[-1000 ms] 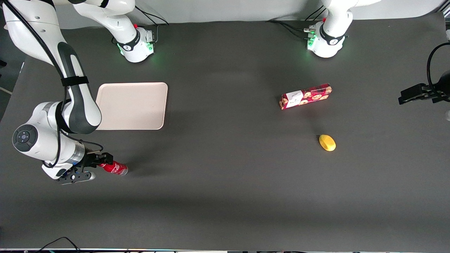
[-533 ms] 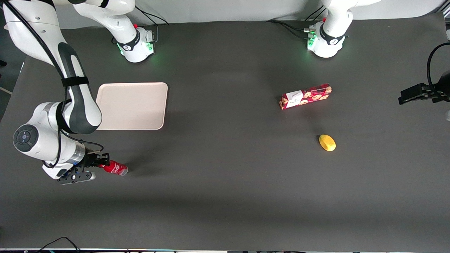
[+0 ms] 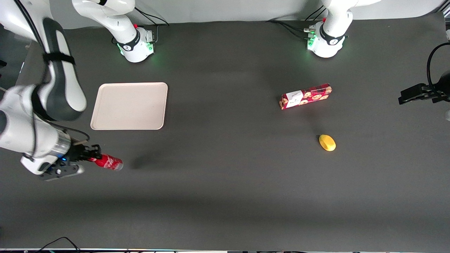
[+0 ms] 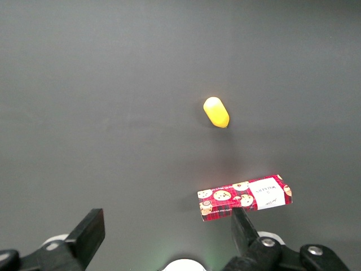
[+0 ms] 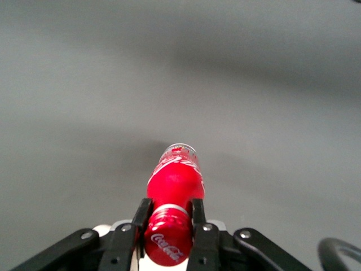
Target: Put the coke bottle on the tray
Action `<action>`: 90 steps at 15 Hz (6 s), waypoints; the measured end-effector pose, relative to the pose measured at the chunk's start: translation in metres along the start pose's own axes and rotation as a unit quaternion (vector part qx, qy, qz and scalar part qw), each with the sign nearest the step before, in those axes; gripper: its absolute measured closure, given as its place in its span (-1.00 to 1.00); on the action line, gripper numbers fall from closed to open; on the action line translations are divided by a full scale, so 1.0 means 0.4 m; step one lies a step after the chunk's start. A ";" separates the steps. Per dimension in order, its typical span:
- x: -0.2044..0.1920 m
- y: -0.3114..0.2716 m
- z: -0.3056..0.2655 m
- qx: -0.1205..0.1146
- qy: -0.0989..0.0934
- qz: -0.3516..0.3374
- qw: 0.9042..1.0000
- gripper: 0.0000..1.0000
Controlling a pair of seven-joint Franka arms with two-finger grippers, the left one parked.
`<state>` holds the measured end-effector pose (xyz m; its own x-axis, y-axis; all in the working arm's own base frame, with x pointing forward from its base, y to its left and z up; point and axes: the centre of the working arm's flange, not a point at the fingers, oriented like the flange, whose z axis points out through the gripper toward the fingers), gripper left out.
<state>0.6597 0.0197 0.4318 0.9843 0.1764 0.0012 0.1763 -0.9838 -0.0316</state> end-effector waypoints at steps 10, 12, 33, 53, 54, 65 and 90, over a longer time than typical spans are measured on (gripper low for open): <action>-0.124 -0.013 -0.382 0.002 -0.039 -0.008 0.999 0.35; -0.126 0.025 -0.329 -0.001 -0.056 0.002 0.998 0.35; -0.606 0.217 0.216 -0.013 -0.025 0.045 0.999 0.35; -0.650 0.294 0.269 -0.007 -0.043 0.057 0.997 -0.53; -0.654 0.302 0.269 -0.006 -0.043 0.061 0.997 -0.77; -0.459 0.287 -0.149 -0.030 -0.014 0.030 0.999 -1.00; -0.258 0.136 -0.380 0.008 0.042 0.051 0.998 -1.00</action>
